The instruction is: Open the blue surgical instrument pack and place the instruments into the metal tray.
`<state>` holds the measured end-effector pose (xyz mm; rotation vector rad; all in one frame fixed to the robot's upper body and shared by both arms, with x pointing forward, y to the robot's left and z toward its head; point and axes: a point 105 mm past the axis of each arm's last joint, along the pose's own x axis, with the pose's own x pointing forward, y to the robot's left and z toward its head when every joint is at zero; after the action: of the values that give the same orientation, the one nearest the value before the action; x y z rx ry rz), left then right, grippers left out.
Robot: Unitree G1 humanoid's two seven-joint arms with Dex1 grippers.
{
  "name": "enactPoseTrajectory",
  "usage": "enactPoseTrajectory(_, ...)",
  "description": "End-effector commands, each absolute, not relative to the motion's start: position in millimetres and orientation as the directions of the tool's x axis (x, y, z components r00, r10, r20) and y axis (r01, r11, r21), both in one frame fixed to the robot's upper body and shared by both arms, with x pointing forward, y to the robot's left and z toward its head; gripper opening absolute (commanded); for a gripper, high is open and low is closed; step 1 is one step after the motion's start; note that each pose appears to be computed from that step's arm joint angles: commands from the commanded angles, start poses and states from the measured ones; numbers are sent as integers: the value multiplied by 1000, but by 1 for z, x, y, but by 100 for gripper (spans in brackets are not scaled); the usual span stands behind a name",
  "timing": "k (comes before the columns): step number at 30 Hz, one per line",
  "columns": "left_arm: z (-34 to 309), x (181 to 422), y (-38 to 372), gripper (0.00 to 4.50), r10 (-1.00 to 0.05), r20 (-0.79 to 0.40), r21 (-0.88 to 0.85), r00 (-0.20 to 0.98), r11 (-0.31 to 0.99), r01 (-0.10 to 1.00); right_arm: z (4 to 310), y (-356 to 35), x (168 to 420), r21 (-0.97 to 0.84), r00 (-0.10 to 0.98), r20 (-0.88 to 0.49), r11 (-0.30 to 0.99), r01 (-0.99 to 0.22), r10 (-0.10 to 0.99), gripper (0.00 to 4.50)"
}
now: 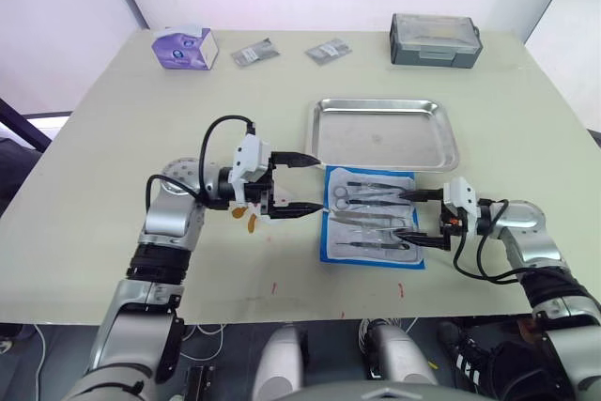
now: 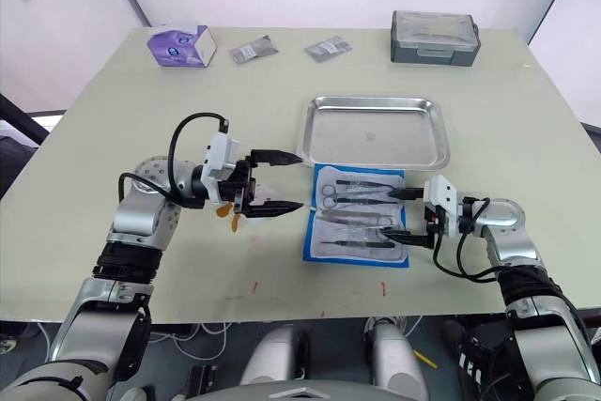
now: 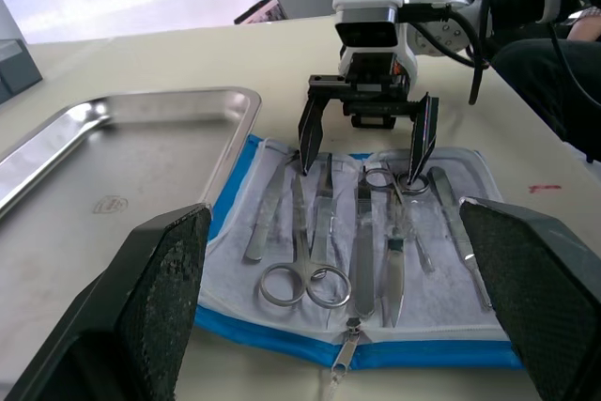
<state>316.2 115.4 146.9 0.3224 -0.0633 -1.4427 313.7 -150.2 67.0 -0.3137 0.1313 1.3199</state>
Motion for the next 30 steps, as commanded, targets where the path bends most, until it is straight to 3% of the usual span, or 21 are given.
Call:
enactPoseTrajectory(1, 151, 323, 110, 448, -979, -146, 295, 142, 94, 951, 34, -149, 303, -59, 209, -377, 202, -978, 903, 450)
enactPoseTrajectory(19, 126, 354, 78, 448, -980, -195, 195, 48, 9, 981, 32, -145, 303, -74, 228, -360, 216, -974, 905, 450)
enactPoseTrajectory(22, 128, 359, 74, 364, -978, -205, 210, 45, 1, 978, 32, -144, 303, -75, 228, -358, 216, -974, 905, 450)
enactPoseTrajectory(26, 127, 363, 71, 199, -971, -231, 234, 54, -2, 972, 32, -143, 302, -78, 229, -353, 215, -973, 907, 450)
enactPoseTrajectory(30, 124, 367, 72, 199, -961, -269, 248, 70, 1, 969, 32, -142, 302, -80, 229, -349, 215, -973, 909, 450)
